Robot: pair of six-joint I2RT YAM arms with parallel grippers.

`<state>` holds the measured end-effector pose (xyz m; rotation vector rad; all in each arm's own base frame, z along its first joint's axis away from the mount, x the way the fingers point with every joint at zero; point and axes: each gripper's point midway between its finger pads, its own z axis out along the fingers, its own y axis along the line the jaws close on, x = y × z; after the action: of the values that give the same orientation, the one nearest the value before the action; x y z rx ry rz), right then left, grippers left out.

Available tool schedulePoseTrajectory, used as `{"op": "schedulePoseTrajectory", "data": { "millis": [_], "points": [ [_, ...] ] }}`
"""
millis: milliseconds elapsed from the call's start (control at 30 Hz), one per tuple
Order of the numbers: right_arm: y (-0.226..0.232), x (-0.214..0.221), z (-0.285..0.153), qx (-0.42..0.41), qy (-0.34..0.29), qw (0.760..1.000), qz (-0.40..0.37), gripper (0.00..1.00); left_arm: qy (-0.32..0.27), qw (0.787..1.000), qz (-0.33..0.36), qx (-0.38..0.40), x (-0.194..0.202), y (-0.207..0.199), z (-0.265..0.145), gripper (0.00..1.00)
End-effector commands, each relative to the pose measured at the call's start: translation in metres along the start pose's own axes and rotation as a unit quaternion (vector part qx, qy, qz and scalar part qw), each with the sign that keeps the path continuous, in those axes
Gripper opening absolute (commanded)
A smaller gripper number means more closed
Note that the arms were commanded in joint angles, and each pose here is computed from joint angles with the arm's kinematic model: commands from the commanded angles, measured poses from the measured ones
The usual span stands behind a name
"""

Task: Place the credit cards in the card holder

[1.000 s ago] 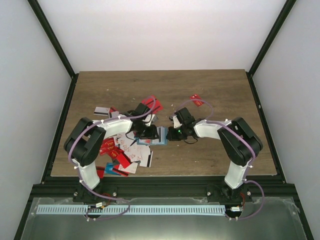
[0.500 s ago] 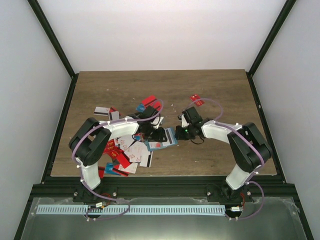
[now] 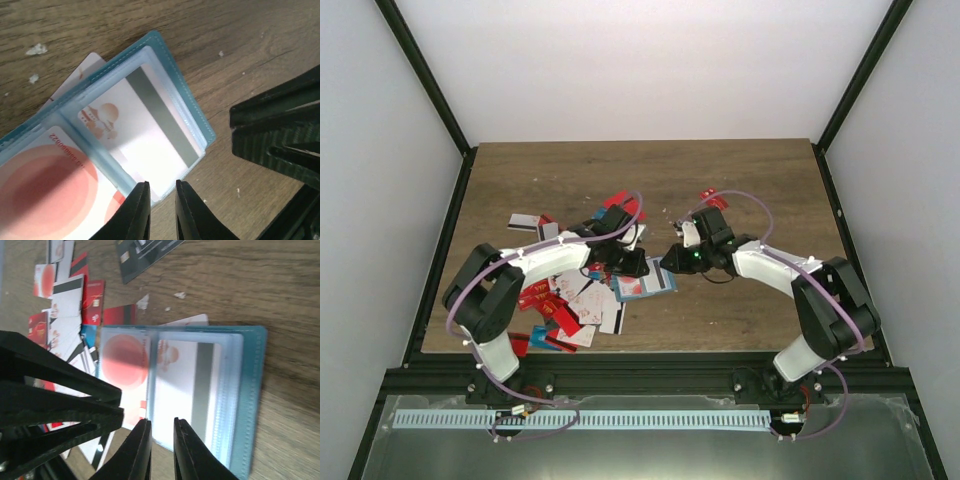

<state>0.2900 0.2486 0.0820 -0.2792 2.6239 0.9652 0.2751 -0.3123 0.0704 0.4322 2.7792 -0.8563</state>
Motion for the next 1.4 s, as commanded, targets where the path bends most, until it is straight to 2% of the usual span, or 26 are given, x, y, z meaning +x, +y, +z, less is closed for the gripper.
{"op": "schedulePoseTrajectory", "data": {
  "millis": [0, 367, 933, 1367],
  "points": [
    [0.014, 0.002, 0.006, -0.058, 0.017, 0.998, 0.009, 0.16, 0.002, 1.000, 0.005, -0.031, 0.003, 0.013, 0.002, 0.15],
    [0.001, 0.005, 0.013, -0.050, 0.023, 0.998, 0.025, 0.17, 0.015, 0.999, 0.008, -0.035, 0.005, 0.024, 0.025, 0.08],
    [-0.018, 0.010, 0.024, -0.017, 0.031, 0.999, 0.036, 0.31, 0.037, 0.998, 0.001, -0.043, 0.016, 0.039, 0.048, 0.06],
    [-0.025, 0.014, 0.025, -0.003, 0.032, 0.999, 0.039, 0.36, 0.042, 0.998, -0.001, -0.044, 0.020, 0.042, 0.052, 0.06]
  ]
}}
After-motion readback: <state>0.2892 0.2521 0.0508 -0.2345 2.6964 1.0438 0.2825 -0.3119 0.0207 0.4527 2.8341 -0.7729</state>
